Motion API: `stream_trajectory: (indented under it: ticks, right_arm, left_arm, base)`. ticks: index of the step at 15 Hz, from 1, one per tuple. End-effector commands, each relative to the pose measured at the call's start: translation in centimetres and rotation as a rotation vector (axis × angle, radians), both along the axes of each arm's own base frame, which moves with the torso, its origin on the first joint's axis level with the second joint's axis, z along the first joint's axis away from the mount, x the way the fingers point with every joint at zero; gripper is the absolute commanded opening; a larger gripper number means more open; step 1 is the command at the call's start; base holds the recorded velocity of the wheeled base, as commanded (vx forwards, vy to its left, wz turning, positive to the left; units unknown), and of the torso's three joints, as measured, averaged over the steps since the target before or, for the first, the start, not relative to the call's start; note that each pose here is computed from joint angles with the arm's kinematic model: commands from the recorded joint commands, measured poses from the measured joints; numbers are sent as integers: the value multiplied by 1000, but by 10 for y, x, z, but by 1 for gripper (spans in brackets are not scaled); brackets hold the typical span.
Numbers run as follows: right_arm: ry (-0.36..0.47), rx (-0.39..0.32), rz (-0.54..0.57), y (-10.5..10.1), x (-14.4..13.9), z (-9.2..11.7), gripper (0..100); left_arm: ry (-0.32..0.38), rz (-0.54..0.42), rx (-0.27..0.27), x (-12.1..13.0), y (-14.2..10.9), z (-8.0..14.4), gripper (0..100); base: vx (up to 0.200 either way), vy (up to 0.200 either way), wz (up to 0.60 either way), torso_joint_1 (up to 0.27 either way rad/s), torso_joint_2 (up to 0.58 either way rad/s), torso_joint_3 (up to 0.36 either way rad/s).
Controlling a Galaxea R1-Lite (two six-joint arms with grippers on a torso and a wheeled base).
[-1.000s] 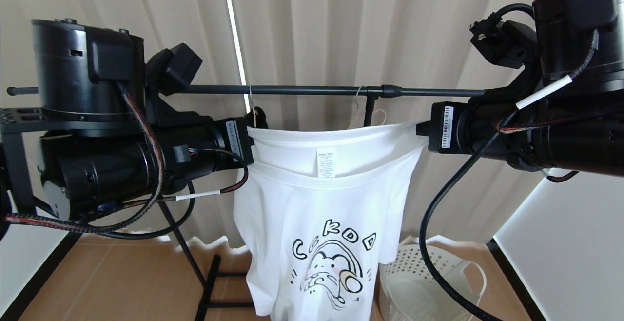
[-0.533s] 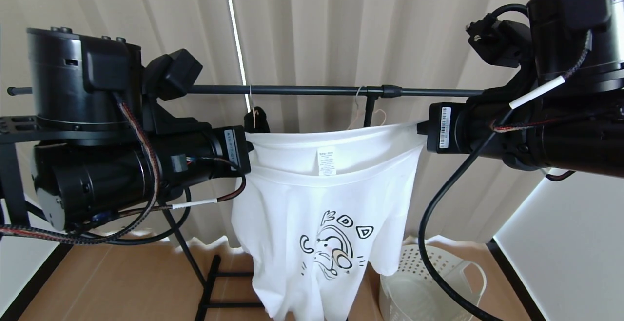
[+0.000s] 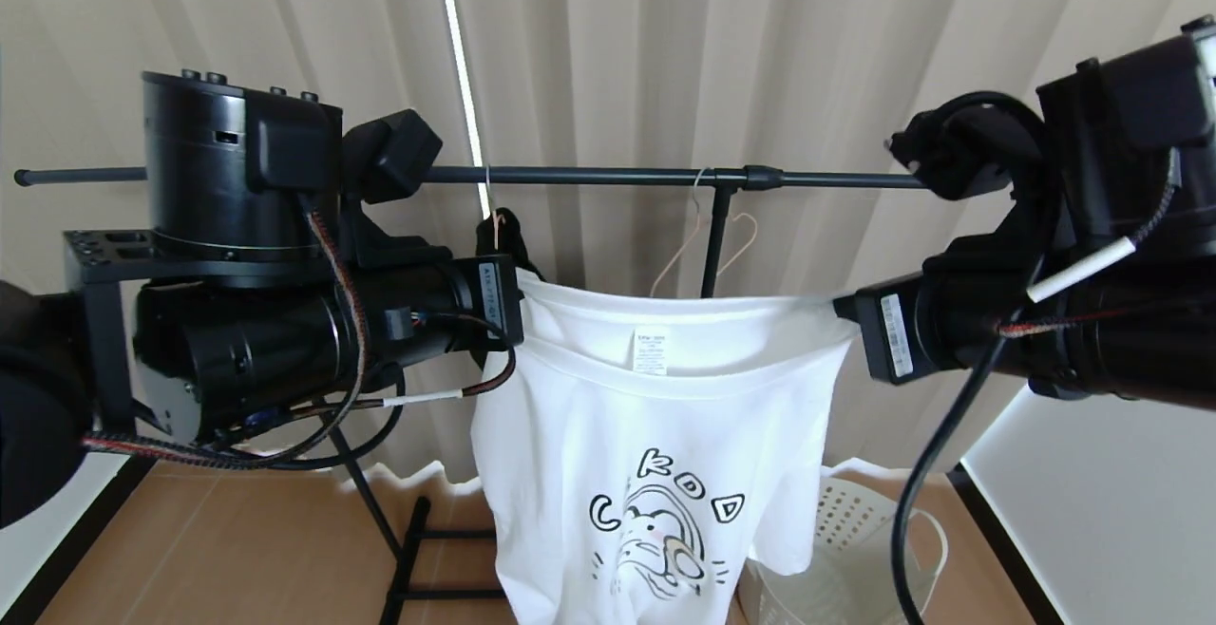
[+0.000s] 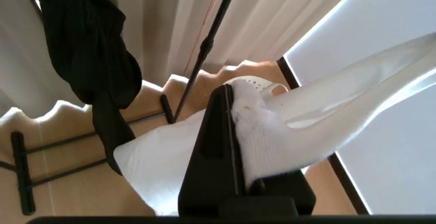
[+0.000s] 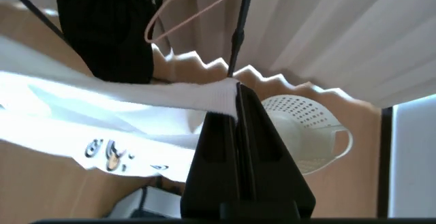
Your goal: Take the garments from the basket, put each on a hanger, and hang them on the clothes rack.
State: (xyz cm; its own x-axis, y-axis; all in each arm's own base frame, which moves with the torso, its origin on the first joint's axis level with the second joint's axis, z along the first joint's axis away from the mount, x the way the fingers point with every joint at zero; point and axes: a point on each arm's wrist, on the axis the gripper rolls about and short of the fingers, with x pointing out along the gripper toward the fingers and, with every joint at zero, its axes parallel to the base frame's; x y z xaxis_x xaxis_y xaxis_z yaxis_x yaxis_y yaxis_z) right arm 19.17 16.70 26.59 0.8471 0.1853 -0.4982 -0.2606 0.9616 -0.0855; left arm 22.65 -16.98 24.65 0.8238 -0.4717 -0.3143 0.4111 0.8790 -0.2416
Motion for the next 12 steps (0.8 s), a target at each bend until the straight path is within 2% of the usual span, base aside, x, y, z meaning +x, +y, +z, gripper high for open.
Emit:
stream_trajectory:
  ticks: [1,3,7,9,10,12]
  right_arm:
    - [11,-50,68,-1,-17,-8,0]
    - [19,-94,141,4,-30,-12,0]
    - [92,-172,248,4,-59,-15,0]
    - [105,-179,331,15,-71,-18,0]
    - [115,-179,382,23,-76,-20,0]
    - [142,-178,413,37,-82,-28,0]
  left_arm:
    - [-1,-4,-1,22,-18,-9,0]
    - [-32,-12,-6,40,-30,-6,0]
    - [-54,-126,-53,60,-46,1,0]
    - [-98,-151,-96,75,-51,5,0]
    - [-124,-204,-127,77,-52,10,0]
    - [-132,-276,-151,80,-49,12,0]
  base:
    - [0,0,0,0,0,0]
    - [0,0,0,0,0,0]
    - [0,0,0,0,0,0]
    - [0,0,0,0,0,0]
    - [0,0,0,0,0,0]
    - [0,0,0,0,0,0]
